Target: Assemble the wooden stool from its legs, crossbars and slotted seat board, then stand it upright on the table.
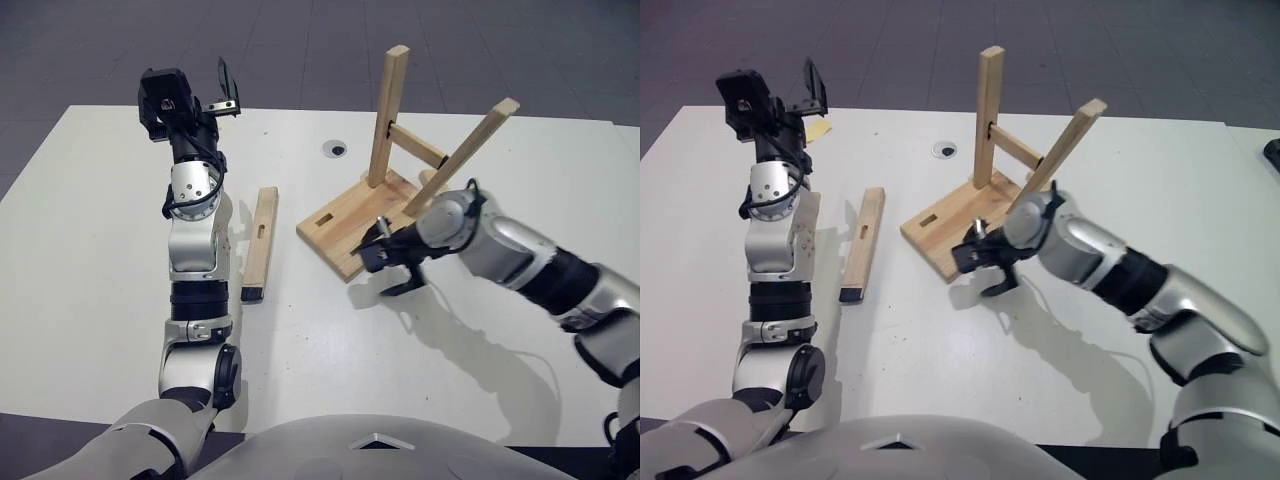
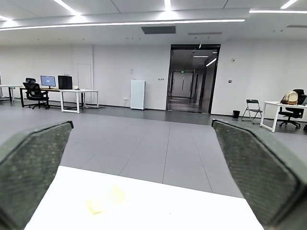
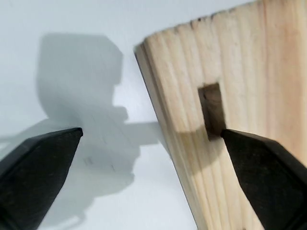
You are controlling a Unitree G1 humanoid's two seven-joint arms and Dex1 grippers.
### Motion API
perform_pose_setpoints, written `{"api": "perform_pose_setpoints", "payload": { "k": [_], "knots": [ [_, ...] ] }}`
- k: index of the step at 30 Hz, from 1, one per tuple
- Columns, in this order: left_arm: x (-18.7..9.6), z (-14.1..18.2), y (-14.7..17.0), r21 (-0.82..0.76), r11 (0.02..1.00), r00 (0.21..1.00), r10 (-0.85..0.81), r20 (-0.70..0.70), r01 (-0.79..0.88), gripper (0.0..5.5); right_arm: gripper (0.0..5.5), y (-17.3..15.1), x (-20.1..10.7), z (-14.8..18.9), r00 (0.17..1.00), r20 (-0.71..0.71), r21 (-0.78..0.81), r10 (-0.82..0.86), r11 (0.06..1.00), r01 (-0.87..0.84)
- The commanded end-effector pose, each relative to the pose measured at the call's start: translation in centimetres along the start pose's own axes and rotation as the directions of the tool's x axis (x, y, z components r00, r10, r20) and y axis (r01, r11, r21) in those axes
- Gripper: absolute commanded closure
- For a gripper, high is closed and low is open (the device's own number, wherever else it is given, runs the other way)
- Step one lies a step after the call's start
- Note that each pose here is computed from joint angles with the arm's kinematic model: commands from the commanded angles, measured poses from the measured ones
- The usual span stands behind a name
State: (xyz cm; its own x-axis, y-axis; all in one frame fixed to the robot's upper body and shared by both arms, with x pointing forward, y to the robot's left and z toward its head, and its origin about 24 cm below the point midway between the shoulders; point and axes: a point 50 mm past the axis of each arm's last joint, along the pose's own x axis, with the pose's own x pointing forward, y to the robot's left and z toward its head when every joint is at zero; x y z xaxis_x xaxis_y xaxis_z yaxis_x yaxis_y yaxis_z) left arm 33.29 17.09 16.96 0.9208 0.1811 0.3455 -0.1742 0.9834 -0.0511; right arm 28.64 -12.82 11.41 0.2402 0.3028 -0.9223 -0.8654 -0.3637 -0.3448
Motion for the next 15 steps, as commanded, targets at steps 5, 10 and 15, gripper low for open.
{"api": "perform_pose_setpoints", "payload": {
  "k": [5, 10, 15],
  "knots": [
    [-0.4, -0.4, 0.4, 0.023, 1.000, 1.000, 0.000, -0.026, 0.001, 0.10, 0.11, -1.5, -6.6, -0.1, 0.529, 0.266, 0.471, -0.806, 0.588, 0.658],
    [-0.1, -0.6, 1.5, 0.017, 0.999, 0.999, 0.039, -0.034, -0.038, 0.10, 0.11, 0.9, -10.5, -7.6, -0.107, -0.348, 0.713, -0.931, -0.337, 0.615],
    [0.2, -0.5, 2.7, 0.074, 0.993, 0.996, 0.089, -0.009, -0.088, 0.10, 0.11, 3.6, -13.7, -10.9, -0.416, -0.655, 0.524, -0.630, -0.776, 0.350]
  ]
}}
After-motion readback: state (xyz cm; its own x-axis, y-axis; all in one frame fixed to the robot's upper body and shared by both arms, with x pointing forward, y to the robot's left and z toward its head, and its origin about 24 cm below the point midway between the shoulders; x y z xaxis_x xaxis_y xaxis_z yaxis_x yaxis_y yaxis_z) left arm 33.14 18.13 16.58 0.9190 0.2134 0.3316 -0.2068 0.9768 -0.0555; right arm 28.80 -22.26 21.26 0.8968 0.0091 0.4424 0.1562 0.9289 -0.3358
